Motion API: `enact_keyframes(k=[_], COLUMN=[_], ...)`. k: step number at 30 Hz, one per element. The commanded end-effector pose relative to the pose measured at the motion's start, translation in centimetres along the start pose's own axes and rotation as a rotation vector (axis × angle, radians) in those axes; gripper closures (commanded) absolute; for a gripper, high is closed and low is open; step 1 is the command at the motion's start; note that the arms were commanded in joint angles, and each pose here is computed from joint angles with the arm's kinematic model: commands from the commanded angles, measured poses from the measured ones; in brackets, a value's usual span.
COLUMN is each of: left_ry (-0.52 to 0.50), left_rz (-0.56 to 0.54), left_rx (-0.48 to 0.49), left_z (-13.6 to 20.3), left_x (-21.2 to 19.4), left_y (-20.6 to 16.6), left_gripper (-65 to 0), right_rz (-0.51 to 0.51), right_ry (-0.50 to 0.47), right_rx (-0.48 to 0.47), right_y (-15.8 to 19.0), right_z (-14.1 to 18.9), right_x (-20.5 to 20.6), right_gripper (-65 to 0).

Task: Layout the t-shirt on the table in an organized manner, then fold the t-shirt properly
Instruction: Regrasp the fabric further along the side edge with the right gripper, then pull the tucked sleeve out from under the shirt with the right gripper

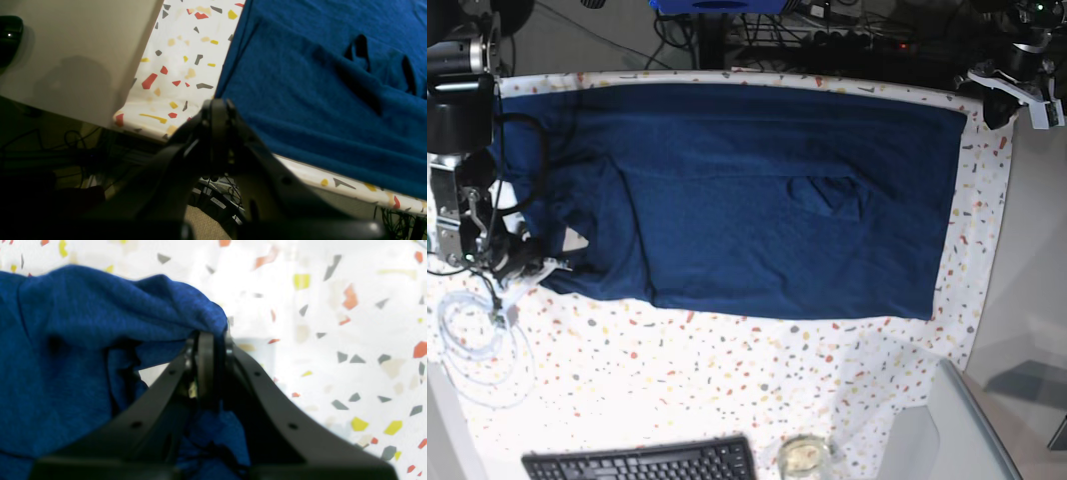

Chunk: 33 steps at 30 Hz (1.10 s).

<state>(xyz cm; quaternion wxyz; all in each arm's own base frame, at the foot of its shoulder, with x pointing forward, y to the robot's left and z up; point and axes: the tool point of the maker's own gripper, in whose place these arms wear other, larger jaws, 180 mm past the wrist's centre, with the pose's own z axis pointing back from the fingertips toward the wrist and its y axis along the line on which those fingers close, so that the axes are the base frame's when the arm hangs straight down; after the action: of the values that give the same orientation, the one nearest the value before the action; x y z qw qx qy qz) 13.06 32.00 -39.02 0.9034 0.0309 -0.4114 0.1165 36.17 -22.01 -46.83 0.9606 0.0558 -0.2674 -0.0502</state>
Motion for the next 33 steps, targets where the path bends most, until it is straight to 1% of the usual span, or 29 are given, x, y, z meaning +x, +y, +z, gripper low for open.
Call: enact_keyframes(k=[1, 11, 14, 24, 31, 32, 33], left_ry=[-0.036, -0.037, -0.050, -0.044, -0.043, -0.043, -0.043], left_rz=[-0.012, -0.014, -0.016, -0.008, -0.007, -0.007, -0.007], left_rx=[0.001, 0.002, 0.001, 0.002, 0.002, 0.002, 0.002], left_z=[0.3, 0.3, 0.0, -0.2, -0.2, -0.2, -0.2], left_x=[1.0, 1.1, 1.7, 1.3, 1.3, 1.3, 1.3], left_y=[0.3, 0.4, 0.2, 0.3, 0.3, 0.3, 0.3], left_gripper=[0.0, 0.0, 0.0, 0.0, 0.0, 0.0, 0.0], right_rz=[0.004, 0.038, 0.041, 0.048, 0.048, 0.048, 0.048], right_ry=[-0.071, -0.172, -0.201, -0.286, -0.303, -0.301, -0.295], right_rx=[0.001, 0.018, 0.022, 0.031, 0.037, 0.037, 0.036], right_y=[-0.2, 1.0, 1.3, 2.0, 2.3, 2.3, 2.3], right_z=[0.7, 2.3, 2.8, 4.2, 4.4, 4.4, 4.4], right_x=[2.9, 6.9, 8.4, 12.8, 13.9, 13.9, 13.8], right_gripper=[-0.5, -0.5, -0.5, -0.5, -0.9, -1.2, -3.0])
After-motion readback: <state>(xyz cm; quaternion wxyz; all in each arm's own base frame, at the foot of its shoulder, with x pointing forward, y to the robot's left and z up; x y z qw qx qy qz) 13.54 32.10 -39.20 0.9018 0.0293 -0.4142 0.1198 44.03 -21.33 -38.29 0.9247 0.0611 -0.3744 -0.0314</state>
